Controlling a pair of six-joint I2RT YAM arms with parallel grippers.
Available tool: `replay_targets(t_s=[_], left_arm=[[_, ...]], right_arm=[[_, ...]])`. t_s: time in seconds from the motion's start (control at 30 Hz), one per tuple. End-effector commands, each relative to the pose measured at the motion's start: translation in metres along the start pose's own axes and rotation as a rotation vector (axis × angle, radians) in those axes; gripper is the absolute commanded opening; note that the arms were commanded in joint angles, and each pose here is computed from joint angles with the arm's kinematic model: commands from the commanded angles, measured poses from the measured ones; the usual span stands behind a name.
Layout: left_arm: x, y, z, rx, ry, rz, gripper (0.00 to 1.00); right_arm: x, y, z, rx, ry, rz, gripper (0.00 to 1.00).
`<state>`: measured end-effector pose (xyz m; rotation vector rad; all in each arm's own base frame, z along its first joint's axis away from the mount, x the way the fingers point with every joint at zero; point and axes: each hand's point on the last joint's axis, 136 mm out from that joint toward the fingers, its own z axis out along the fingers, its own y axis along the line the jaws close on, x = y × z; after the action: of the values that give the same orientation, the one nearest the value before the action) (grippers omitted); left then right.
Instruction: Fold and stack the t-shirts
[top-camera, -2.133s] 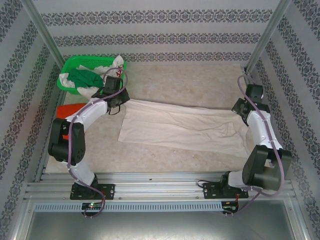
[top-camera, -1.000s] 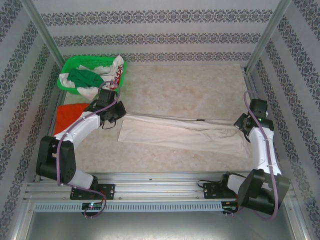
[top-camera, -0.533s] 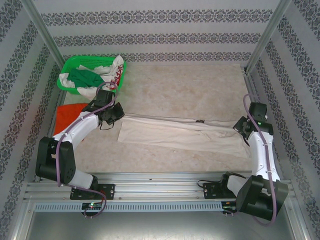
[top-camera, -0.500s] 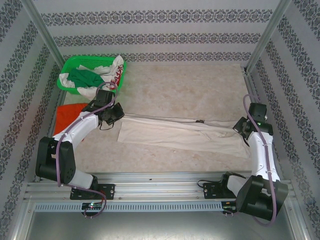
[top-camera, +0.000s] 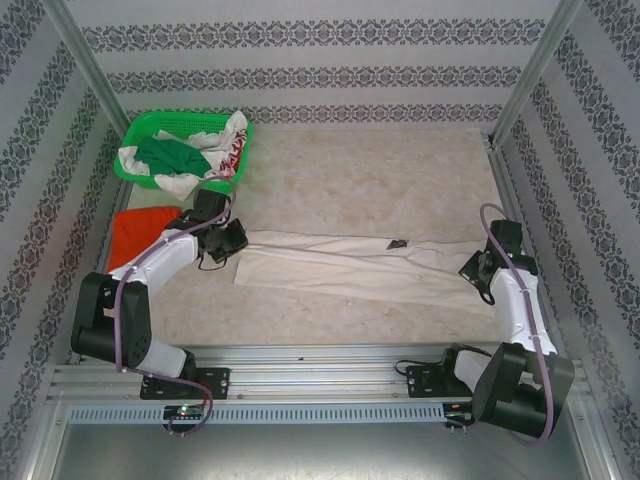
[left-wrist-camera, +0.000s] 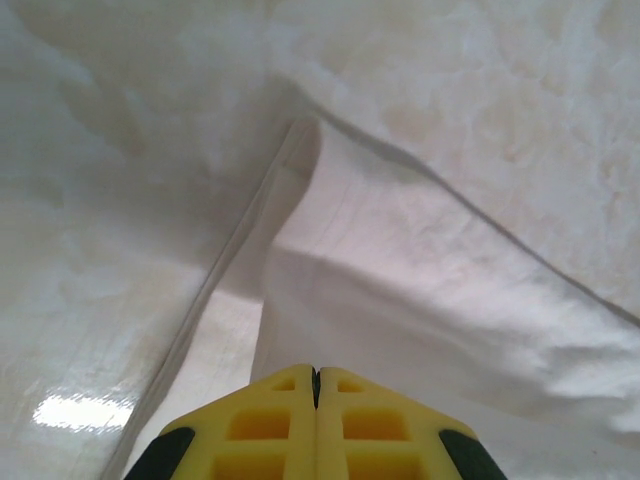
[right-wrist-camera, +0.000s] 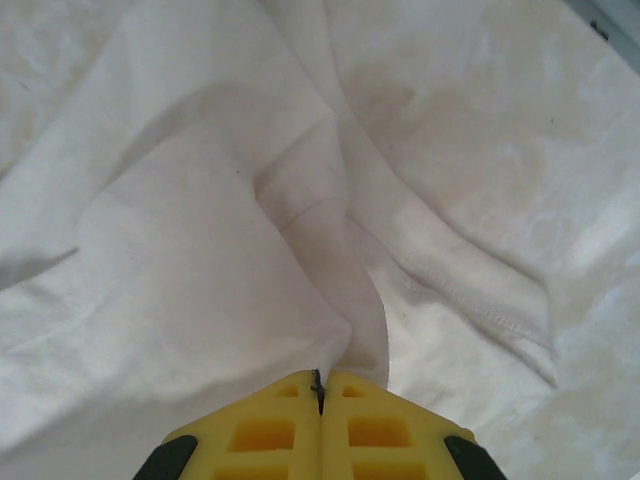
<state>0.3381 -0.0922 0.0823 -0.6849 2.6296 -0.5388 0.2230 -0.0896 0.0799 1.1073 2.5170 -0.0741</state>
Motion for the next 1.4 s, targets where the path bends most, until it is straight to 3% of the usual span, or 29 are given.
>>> replay_targets(t_s=[0.0,0.5,0.77,1.0,1.13,1.37], left_arm=[[0.009,0.022,0.008,-0.066,0.04,-0.004,0.0],[0.024,0.04,0.036,-0.12,0.115,-0.008,0.0],[-0.004,0.019,0.022,-0.085,0.042,0.018,0.0],[-0.04,-0.001,0.006,-0.057,-0.031,0.067,0.0],[-0.048,0.001,0.003,-0.066,-0.05,0.07,0.0],[-0.029,0.019,0.018,-0.088,0.007,0.041,0.0]], right_arm=[[0.003,-0.003,0.009,0.01,0.018,0.033,0.0],[0.007,0.005,0.025,-0.006,0.074,0.048,0.01],[-0.014,0.016,-0.014,-0.096,-0.046,0.058,0.0],[-0.016,0.016,-0.033,-0.121,-0.076,0.058,0.0],[-0.001,0.01,-0.022,-0.113,-0.053,0.069,0.0],[0.024,0.004,0.003,-0.087,0.041,0.086,0.0]])
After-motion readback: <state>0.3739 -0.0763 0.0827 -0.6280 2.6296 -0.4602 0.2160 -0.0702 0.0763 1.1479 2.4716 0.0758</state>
